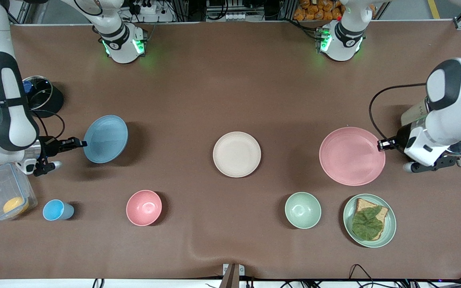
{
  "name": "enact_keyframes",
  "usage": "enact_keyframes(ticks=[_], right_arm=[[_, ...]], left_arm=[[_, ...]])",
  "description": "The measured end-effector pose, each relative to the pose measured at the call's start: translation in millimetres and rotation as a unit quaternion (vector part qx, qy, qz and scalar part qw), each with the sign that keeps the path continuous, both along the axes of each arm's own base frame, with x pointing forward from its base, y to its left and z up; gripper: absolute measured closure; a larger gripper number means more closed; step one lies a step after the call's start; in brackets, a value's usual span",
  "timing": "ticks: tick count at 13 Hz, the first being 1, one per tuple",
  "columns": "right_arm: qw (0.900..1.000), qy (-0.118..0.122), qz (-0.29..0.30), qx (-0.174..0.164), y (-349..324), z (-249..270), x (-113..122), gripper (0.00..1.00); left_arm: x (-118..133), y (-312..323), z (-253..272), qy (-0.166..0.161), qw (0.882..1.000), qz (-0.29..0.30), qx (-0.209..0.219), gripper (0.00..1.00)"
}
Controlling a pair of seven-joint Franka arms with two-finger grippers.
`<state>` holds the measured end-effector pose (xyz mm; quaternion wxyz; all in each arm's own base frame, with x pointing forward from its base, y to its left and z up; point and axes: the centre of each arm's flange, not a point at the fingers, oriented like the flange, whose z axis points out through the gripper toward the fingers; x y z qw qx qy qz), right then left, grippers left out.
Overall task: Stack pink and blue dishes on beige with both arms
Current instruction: 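Carry the pink plate with the left gripper onto the beige plate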
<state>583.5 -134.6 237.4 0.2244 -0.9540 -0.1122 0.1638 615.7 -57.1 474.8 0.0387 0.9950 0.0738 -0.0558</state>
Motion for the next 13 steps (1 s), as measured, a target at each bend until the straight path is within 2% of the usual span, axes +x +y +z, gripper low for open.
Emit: enact_keyframes(ticks=[2, 4, 9, 13], right_arm=[[1.000, 0.001, 0.003, -0.004, 0, 0, 3, 0.97], [1.000, 0.004, 0.003, -0.007, 1, 3, 4, 0.97], [1.000, 0.008, 0.017, -0.015, 9, 10, 11, 0.97], [0.999, 0.011, 0.025, -0.019, 12, 9, 13, 0.97]], left_arm=[[-1, -23, 36, -0.003, 1.000, -0.022, -0.005, 0.95], [-3, -43, 49, -0.008, 0.999, -0.039, -0.010, 0.95], [-2, -63, 37, 0.006, 0.998, -0.052, -0.027, 0.95], [-2, -91, 18, 0.029, 0.997, -0.051, -0.058, 0.95]])
